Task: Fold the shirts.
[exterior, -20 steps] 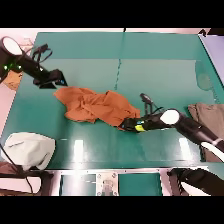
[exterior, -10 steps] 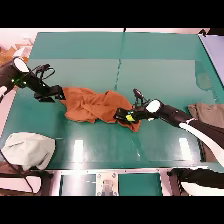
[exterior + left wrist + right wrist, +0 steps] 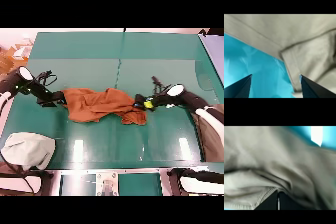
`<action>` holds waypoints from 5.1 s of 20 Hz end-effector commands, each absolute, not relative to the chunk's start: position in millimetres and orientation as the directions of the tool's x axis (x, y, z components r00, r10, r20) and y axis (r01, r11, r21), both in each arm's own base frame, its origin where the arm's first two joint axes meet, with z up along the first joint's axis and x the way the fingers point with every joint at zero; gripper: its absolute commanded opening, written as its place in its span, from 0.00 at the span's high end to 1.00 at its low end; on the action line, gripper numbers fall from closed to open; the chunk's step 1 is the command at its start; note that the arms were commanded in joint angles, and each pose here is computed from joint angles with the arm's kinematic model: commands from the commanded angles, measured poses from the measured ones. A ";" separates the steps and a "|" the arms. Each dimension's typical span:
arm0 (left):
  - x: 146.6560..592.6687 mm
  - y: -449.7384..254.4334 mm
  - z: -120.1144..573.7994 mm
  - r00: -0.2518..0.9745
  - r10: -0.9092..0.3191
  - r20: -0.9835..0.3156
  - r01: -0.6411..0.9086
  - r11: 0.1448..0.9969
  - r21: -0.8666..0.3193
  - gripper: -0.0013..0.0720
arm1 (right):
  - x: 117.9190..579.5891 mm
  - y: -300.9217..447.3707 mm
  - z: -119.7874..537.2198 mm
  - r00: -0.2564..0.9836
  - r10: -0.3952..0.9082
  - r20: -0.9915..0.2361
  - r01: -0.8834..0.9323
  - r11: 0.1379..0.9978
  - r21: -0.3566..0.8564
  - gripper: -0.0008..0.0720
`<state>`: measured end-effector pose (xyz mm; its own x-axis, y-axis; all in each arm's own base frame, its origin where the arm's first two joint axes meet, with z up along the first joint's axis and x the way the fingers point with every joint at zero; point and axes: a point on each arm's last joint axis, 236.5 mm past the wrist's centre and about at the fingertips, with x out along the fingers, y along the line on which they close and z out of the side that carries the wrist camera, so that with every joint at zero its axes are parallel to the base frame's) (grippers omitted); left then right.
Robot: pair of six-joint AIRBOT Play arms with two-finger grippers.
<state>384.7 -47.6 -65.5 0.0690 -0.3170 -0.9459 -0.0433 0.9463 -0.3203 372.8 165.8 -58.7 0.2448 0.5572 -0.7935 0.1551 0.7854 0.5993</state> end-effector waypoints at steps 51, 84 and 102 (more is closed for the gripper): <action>339.6 -73.7 433.9 0.881 -0.346 -0.322 0.364 0.931 -0.006 0.96 | 253.2 36.0 515.7 0.978 0.208 0.015 -0.208 0.968 0.137 0.97; 427.3 -21.6 39.4 0.423 -0.483 -0.767 0.074 0.861 -0.502 0.23 | 281.7 9.8 -71.9 0.291 0.482 -0.826 0.438 0.701 0.563 0.37; 419.0 -26.4 38.3 0.387 -0.504 -0.772 0.078 0.852 -0.517 0.23 | 249.4 130.3 -8.2 0.061 0.728 -0.683 0.219 0.658 0.721 0.96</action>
<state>418.9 -26.5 38.3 0.3880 -0.5036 -0.7719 0.0763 0.8522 -0.5176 238.2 119.8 -59.2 0.0370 0.6832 -0.7293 0.3094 0.6861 0.6584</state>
